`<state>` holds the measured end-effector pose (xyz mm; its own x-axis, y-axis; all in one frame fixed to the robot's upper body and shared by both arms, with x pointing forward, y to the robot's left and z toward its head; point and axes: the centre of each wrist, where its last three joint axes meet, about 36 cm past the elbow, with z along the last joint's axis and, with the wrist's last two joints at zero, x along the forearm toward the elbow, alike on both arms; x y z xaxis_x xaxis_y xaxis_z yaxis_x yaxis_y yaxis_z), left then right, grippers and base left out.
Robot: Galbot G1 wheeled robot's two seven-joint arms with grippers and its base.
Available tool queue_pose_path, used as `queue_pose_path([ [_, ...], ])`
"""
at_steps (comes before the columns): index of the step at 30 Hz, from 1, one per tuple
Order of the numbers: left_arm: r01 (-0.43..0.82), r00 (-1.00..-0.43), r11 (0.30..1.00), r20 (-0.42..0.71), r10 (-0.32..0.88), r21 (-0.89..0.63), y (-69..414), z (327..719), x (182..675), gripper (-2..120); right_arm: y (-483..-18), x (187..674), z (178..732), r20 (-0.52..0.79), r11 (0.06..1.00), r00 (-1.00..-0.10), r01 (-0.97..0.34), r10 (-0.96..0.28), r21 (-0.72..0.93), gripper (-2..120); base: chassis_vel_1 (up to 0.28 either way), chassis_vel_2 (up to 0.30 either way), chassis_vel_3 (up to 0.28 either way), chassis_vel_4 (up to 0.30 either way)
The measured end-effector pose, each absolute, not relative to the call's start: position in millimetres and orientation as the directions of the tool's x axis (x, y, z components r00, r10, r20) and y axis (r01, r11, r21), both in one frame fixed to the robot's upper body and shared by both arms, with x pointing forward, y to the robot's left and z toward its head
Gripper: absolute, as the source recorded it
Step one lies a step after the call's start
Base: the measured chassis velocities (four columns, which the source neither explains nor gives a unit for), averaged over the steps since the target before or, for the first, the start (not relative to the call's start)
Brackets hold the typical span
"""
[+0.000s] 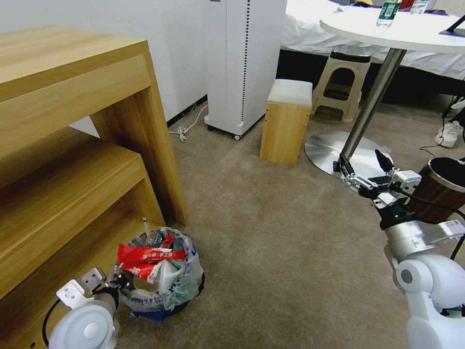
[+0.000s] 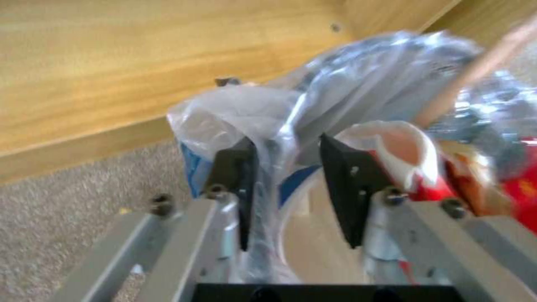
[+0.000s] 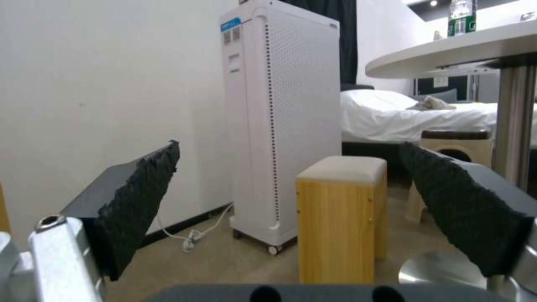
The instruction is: Pick up the trash bin and place the garbage on the floor into it.
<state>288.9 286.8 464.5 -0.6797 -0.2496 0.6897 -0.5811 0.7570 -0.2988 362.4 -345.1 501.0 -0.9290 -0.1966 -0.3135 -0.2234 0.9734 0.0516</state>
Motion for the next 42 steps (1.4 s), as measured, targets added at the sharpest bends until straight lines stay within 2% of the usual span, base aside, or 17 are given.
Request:
queue_pose_path([
  [3,-0.581,-0.679,0.772,0.677,-0.284,-0.259,287,474,283,50,-344,361,503,-0.320,0.974,-0.928,-0.221,-0.193,0.054,100,0.000,0.000,0.000,0.000],
  [6,-0.589,-0.677,0.775,0.664,-0.318,-0.230,288,477,280,54,-344,359,503,-0.322,0.974,-0.928,-0.219,-0.190,0.057,100,0.000,0.000,0.000,0.000],
  [8,-0.592,-0.693,0.783,0.616,-0.374,-0.191,285,498,267,71,-342,352,506,-0.321,0.978,-0.932,-0.200,-0.169,0.064,100,0.000,0.000,0.000,0.000],
  [11,-0.580,-0.705,0.793,0.604,-0.373,-0.188,282,506,261,75,-342,349,506,-0.314,0.982,-0.937,-0.179,-0.151,0.063,100,0.000,0.000,0.000,0.000],
  [12,-0.500,-0.747,0.845,0.588,-0.310,-0.189,269,521,243,85,-341,340,505,-0.296,0.992,-0.950,-0.118,-0.099,0.046,100,0.000,0.000,0.000,0.000],
  [17,-0.390,-0.774,0.908,0.587,-0.236,-0.149,263,517,226,95,-336,334,499,-0.284,0.999,-0.958,-0.043,-0.041,0.001,100,0.000,0.000,0.000,0.000],
  [18,-0.314,-0.824,0.942,0.526,-0.210,-0.116,263,515,221,99,-330,329,493,-0.277,0.999,-0.961,0.010,0.000,-0.033,100,0.000,0.000,0.000,0.000],
  [19,-0.249,-0.880,0.965,0.433,-0.192,-0.078,265,516,220,99,-322,324,484,-0.265,0.997,-0.963,0.068,0.053,-0.045,100,0.000,0.000,0.000,0.000],
  [22,-0.208,-0.919,0.977,0.349,-0.181,-0.043,267,517,220,100,-316,319,476,-0.256,0.992,-0.962,0.114,0.098,-0.050,100,0.000,0.000,0.000,0.000],
  [23,-0.101,-0.977,0.995,0.188,-0.104,0.025,270,515,220,100,-310,308,462,-0.256,0.982,-0.954,0.176,0.155,-0.061,100,0.000,0.000,0.000,0.000],
  [24,-0.101,-0.977,0.995,0.188,-0.104,0.025,270,515,220,100,-310,308,462,-0.256,0.982,-0.954,0.176,0.155,-0.061,100,0.000,0.000,0.000,0.000],
  [25,-0.012,-0.992,0.998,0.127,-0.019,0.059,273,508,220,100,-315,299,453,-0.268,0.979,-0.949,0.191,0.165,-0.071,100,0.000,0.000,0.000,0.000],
  [26,-0.012,-0.992,0.998,0.127,-0.019,0.059,273,508,220,100,-315,299,453,-0.268,0.979,-0.949,0.191,0.165,-0.071,100,0.000,0.000,0.000,0.000],
  [30,0.160,-0.983,0.986,0.104,0.154,0.052,271,499,217,100,-338,276,443,-0.291,0.989,-0.949,0.138,0.119,-0.047,100,0.000,0.000,0.000,0.000],
  [35,0.189,-0.980,0.978,0.081,0.182,0.084,275,497,221,100,-345,266,439,-0.329,0.998,-0.943,0.063,0.055,-0.013,100,0.000,0.000,0.000,0.000],
  [39,0.089,-0.996,0.980,0.008,0.089,0.179,289,485,231,100,-355,264,429,-0.348,0.999,-0.937,0.008,-0.003,-0.031,100,0.000,0.000,0.000,0.000],
  [42,0.061,-0.998,0.984,0.006,0.061,0.165,291,479,233,100,-361,267,426,-0.359,0.999,-0.933,0.015,-0.004,-0.048,100,0.000,0.000,0.000,0.000],
])
